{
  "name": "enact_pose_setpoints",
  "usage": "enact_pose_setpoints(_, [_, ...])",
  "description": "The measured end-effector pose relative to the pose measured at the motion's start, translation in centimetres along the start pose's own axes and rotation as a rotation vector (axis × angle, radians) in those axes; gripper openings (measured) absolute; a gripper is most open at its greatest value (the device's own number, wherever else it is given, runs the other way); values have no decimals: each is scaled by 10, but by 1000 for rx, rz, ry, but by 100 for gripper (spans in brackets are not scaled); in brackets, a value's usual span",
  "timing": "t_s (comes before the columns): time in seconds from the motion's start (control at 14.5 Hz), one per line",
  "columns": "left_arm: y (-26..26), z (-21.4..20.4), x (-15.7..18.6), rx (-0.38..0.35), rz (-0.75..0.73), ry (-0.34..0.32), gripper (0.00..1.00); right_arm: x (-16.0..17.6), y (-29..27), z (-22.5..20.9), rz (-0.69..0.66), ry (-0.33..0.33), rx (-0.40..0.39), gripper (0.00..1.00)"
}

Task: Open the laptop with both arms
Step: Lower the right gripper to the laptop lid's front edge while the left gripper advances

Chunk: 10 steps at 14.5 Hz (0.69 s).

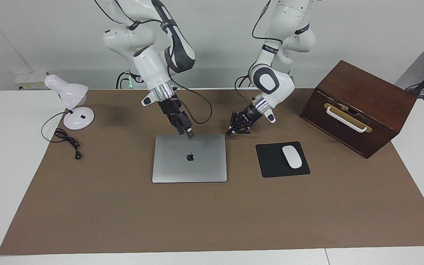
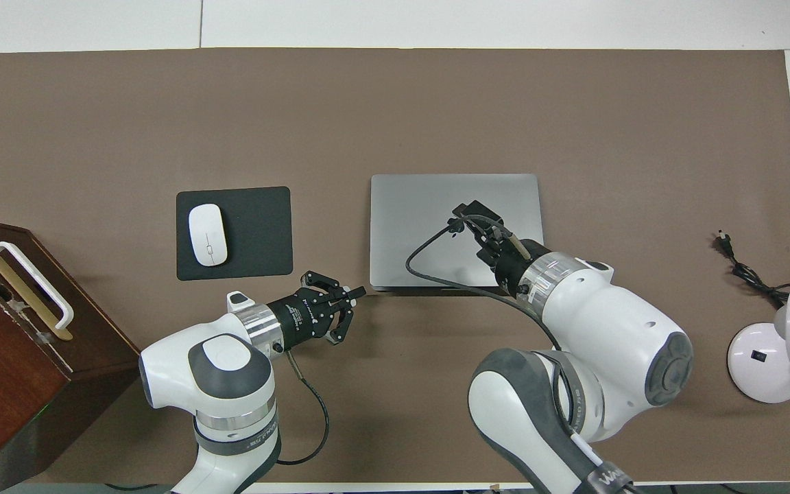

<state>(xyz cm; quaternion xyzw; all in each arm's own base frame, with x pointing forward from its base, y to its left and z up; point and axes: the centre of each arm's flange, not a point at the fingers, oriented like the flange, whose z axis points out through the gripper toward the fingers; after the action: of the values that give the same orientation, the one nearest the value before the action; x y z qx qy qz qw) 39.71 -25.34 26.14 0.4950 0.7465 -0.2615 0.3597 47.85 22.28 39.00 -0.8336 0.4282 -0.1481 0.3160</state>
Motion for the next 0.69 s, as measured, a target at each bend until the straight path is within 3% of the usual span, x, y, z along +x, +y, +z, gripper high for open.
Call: enact_pose_setpoints(0.69, [-1, 10, 0, -6, -26, -9, 1, -3, 12, 8, 114, -22, -8, 100])
